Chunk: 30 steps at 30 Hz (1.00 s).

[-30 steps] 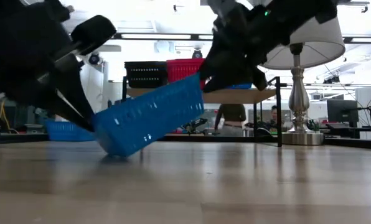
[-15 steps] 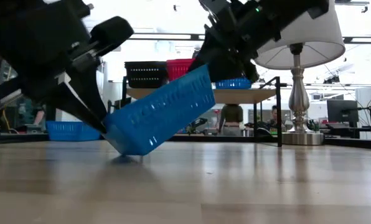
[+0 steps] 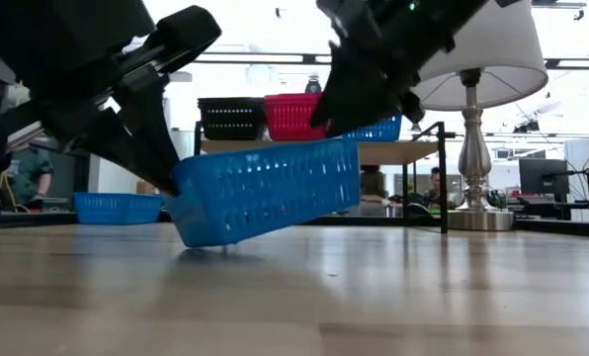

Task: Stack baskets on shelf by color
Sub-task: Stack the bottom blue bin on top of the blue bin on the shelf

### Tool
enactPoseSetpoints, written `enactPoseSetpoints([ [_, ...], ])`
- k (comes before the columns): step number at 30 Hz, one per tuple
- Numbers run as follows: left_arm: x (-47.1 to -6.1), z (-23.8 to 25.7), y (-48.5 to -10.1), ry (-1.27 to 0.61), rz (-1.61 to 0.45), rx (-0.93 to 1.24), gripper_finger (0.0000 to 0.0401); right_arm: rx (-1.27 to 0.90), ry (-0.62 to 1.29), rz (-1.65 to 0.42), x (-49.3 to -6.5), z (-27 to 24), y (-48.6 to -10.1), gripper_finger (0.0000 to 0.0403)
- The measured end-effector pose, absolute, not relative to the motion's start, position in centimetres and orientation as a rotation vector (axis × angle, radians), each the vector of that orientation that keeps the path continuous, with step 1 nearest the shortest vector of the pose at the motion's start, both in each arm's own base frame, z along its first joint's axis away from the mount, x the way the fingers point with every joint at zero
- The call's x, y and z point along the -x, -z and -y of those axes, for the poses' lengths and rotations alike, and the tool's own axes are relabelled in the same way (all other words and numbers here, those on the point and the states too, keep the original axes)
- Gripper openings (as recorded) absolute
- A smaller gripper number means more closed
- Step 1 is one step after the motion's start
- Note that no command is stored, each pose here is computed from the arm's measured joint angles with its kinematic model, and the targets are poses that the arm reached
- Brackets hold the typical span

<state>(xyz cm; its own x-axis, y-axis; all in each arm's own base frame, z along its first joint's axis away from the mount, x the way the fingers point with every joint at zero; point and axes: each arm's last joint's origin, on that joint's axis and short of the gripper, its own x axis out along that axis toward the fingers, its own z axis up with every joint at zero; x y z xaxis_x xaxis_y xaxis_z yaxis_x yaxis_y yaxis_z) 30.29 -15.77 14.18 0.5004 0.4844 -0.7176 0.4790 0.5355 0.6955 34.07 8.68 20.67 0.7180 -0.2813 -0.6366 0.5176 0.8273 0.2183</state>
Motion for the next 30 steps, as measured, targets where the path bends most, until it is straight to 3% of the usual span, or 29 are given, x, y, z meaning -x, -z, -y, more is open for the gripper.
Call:
enactPoseSetpoints([
  [15, -30.8, 15.4, -14.3, -0.01, -1.089, -1.076, 0.0018, -0.414, 0.466, -0.718, -34.9, -8.9, -17.4, 0.0133],
  [24, -31.4, 15.0, -14.4, -0.053, -1.055, -1.042, 0.0093, -0.392, 0.49, -0.749, -34.7, -8.7, -17.2, 0.0132],
  [30, -31.5, 15.1, -14.5, -0.075, -1.038, -1.025, 0.0152, -0.389, 0.518, -0.777, -34.4, -8.5, -16.9, 0.0095],
])
